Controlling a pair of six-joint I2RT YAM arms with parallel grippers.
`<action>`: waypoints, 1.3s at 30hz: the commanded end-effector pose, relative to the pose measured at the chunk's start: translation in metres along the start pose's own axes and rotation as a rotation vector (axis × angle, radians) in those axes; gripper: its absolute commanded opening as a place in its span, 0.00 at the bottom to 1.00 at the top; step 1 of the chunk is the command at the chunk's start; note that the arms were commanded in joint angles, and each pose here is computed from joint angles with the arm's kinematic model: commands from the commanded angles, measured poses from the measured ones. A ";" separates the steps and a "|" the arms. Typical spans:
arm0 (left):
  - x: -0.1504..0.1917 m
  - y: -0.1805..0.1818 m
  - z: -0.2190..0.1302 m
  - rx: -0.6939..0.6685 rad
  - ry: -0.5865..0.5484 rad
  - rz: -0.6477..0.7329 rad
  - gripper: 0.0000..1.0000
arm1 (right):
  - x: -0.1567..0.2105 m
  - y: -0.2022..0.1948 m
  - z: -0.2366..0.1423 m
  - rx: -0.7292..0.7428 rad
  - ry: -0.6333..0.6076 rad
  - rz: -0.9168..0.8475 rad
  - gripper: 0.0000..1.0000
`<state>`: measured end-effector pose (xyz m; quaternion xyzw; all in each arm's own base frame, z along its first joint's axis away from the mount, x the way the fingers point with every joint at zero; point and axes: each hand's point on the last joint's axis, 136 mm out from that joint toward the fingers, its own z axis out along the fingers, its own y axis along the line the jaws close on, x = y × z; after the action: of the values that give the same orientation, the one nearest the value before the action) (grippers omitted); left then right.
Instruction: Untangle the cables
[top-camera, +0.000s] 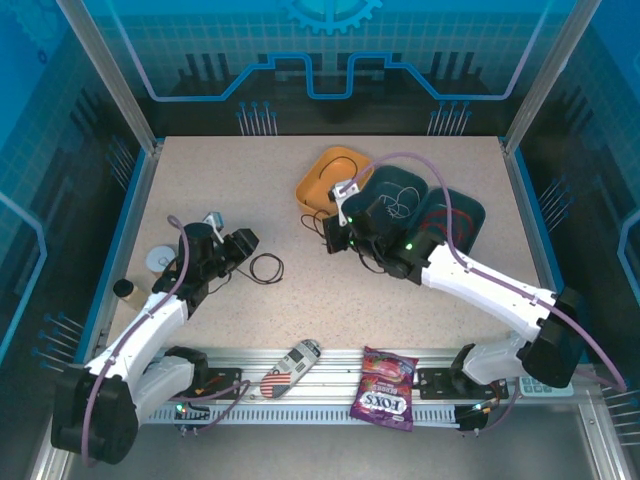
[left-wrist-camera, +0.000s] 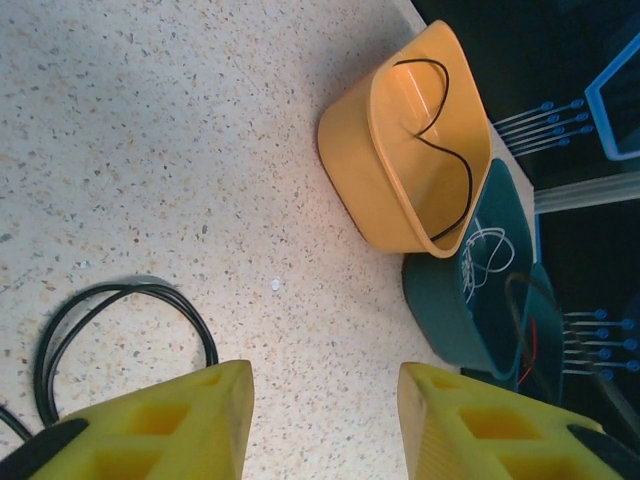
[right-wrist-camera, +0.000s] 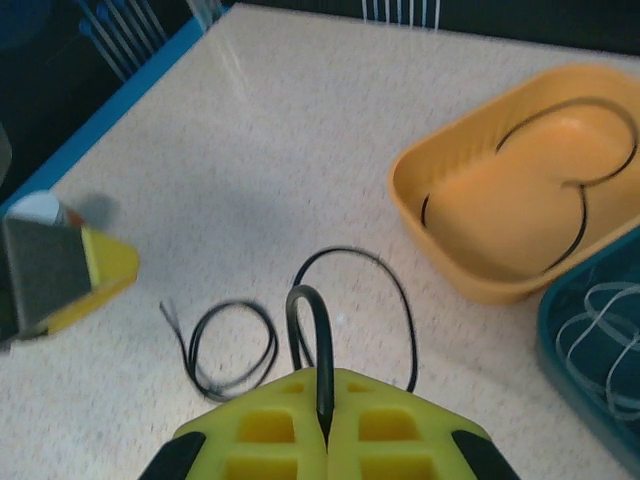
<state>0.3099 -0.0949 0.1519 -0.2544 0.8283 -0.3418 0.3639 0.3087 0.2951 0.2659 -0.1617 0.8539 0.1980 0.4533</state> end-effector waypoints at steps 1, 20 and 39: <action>-0.009 -0.005 -0.006 -0.002 -0.030 0.038 0.49 | -0.032 -0.020 0.007 0.075 -0.042 -0.012 0.00; -0.004 0.003 -0.012 -0.040 -0.020 0.074 0.99 | -0.086 -0.118 0.155 0.314 0.011 -0.074 0.00; 0.000 0.011 -0.018 -0.067 -0.022 0.089 0.99 | 0.014 -0.103 0.210 0.154 0.347 -0.013 0.00</action>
<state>0.2942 -0.0853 0.1479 -0.2365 0.8468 -0.3027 0.3679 0.5033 0.2976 0.1267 -0.1641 0.9259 0.0670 0.3335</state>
